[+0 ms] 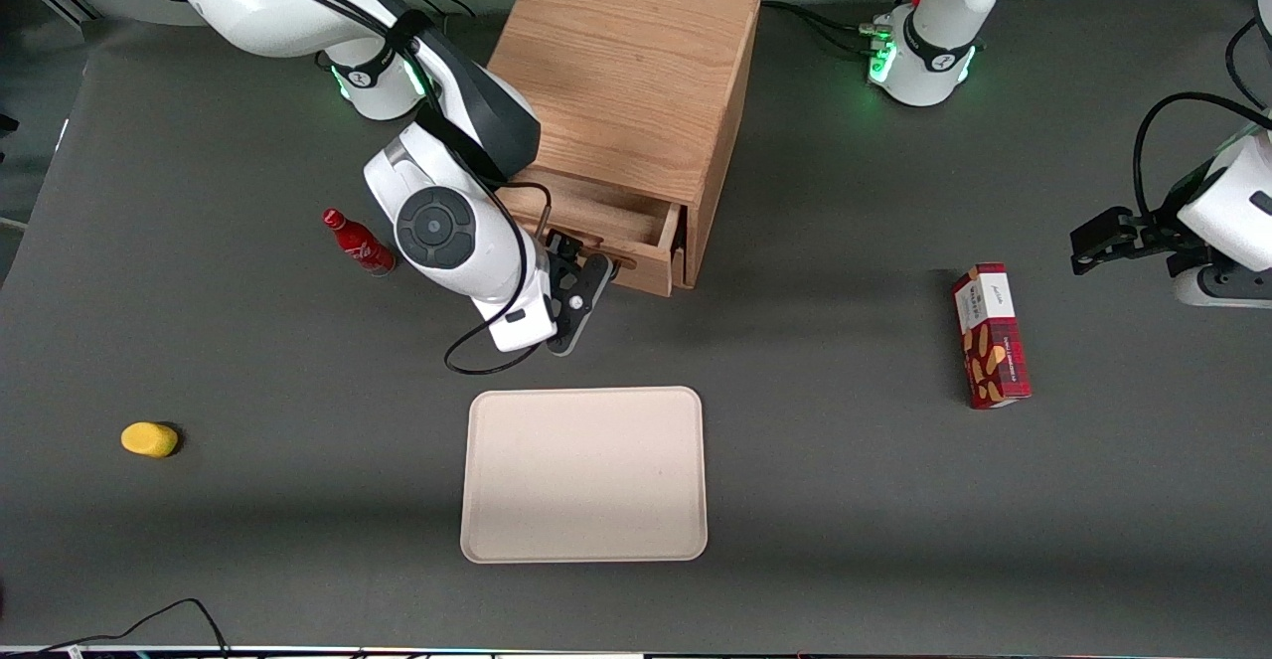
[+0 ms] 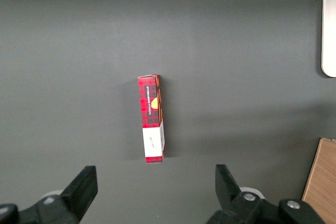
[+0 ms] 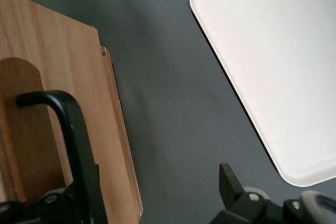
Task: Close top drawer
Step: 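Push the drawer fully shut with the right gripper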
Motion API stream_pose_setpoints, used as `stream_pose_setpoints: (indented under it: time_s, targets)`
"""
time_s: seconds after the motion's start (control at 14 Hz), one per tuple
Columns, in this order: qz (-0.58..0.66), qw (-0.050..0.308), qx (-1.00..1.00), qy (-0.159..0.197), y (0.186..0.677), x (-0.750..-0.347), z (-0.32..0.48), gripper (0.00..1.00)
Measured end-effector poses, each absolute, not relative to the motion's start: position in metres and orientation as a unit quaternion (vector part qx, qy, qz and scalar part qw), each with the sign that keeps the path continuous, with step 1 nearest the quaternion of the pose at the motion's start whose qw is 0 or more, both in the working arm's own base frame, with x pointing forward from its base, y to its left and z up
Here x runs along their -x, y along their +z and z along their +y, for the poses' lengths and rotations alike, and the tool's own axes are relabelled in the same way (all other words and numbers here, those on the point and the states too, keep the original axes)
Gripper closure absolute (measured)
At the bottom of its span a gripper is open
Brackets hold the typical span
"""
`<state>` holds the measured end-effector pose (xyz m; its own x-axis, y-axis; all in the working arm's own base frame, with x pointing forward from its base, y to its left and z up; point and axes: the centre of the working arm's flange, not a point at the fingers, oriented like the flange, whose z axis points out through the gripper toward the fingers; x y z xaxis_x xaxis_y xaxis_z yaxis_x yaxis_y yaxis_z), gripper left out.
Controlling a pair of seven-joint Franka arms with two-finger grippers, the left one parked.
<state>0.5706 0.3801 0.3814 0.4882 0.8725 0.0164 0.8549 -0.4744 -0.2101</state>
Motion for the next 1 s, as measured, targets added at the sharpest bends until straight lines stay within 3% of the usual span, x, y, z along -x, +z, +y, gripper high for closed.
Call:
stream_pose_setpoints:
  time_s: [1.0]
  targets:
    - [-0.51,0.077,0.853,0.074,0.383,-0.531,0.397,0.0]
